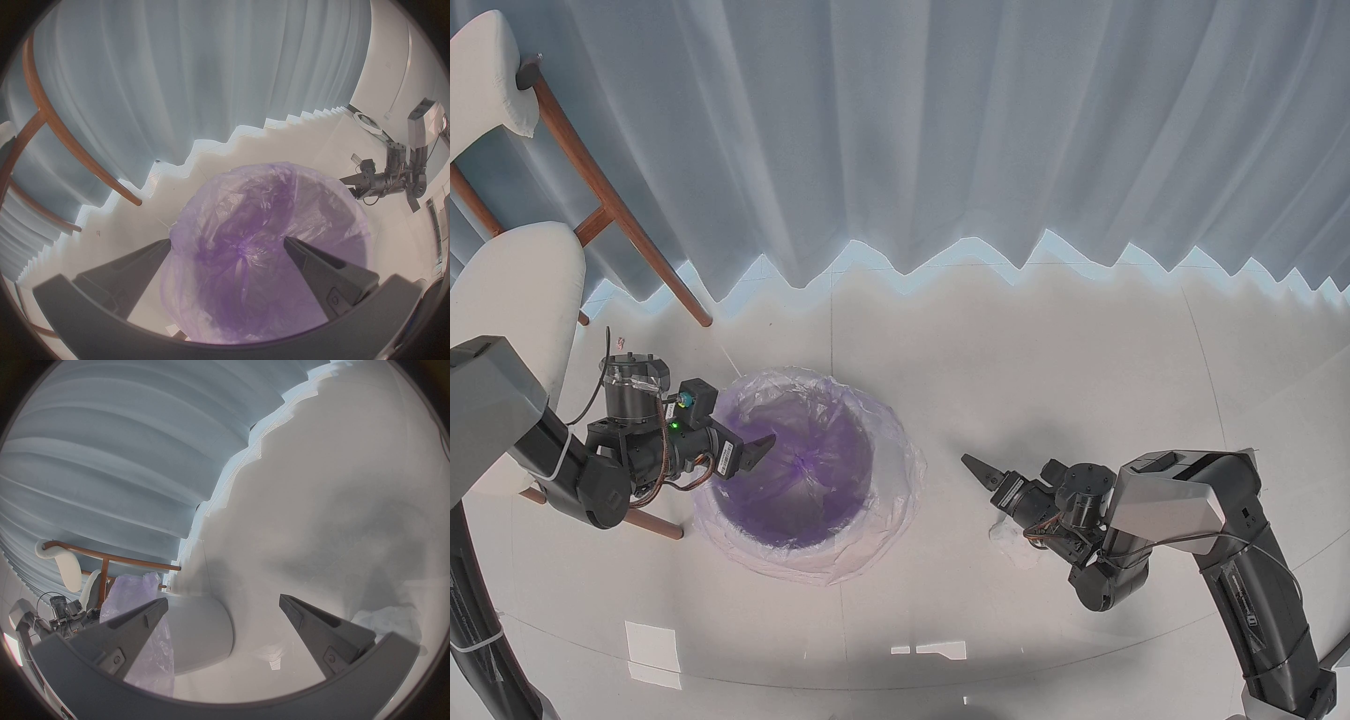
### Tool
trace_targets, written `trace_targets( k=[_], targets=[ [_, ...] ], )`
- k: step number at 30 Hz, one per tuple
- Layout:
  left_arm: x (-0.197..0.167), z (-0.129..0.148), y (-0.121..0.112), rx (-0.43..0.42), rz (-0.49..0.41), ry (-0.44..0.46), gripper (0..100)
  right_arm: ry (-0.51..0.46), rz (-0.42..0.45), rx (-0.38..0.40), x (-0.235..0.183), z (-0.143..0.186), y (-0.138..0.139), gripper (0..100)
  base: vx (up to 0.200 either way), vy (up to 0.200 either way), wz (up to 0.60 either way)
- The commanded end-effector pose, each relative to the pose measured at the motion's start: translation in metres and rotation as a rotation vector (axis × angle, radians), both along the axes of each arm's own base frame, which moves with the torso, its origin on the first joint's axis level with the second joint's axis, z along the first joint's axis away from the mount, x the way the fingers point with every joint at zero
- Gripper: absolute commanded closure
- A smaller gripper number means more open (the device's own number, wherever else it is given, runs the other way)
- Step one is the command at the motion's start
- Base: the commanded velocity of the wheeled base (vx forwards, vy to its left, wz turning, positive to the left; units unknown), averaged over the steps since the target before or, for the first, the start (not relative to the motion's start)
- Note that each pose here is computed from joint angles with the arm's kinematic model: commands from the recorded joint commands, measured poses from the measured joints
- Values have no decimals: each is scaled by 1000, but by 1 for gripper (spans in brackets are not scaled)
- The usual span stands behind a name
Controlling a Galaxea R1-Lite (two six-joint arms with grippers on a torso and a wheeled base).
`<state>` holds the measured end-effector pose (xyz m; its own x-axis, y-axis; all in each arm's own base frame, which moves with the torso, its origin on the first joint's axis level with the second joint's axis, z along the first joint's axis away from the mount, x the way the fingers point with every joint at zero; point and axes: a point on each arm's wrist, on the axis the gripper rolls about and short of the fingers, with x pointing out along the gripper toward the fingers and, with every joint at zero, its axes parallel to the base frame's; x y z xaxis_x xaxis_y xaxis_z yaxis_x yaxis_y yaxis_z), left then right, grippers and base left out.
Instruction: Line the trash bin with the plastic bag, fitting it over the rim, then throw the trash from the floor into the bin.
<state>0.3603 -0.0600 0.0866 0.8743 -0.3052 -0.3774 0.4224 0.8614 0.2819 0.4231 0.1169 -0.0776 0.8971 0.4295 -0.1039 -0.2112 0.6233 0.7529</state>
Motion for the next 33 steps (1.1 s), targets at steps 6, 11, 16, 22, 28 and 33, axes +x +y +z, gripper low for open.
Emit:
trace_targets(
  k=[6, 11, 16, 22, 28, 33],
  targets=[
    [-61, 26, 10, -60, 29, -2, 0, -15, 1, 4, 0, 1, 0, 0, 0, 0, 0],
    [-112, 62, 5, -244, 26, -78, 0, -16, 0, 9, 0, 2, 0, 0, 0, 0, 0],
    [-162, 97, -18, -594, -51, -197, 0, -9, -1, 10, -2, 3, 0, 0, 0, 0, 0],
    [-194, 143, -14, -843, -136, -401, 0, -5, -26, 6, -4, 6, -1, 0, -33, 0, 0],
    [-211, 149, -1, -777, -174, -398, 0, -18, -63, -33, -15, 25, 4, 0, -200, 0, 0],
    [-227, 154, 17, -705, -114, -387, 0, 8, -60, -122, -13, 26, 4, 0, -200, 0, 0]
  ],
)
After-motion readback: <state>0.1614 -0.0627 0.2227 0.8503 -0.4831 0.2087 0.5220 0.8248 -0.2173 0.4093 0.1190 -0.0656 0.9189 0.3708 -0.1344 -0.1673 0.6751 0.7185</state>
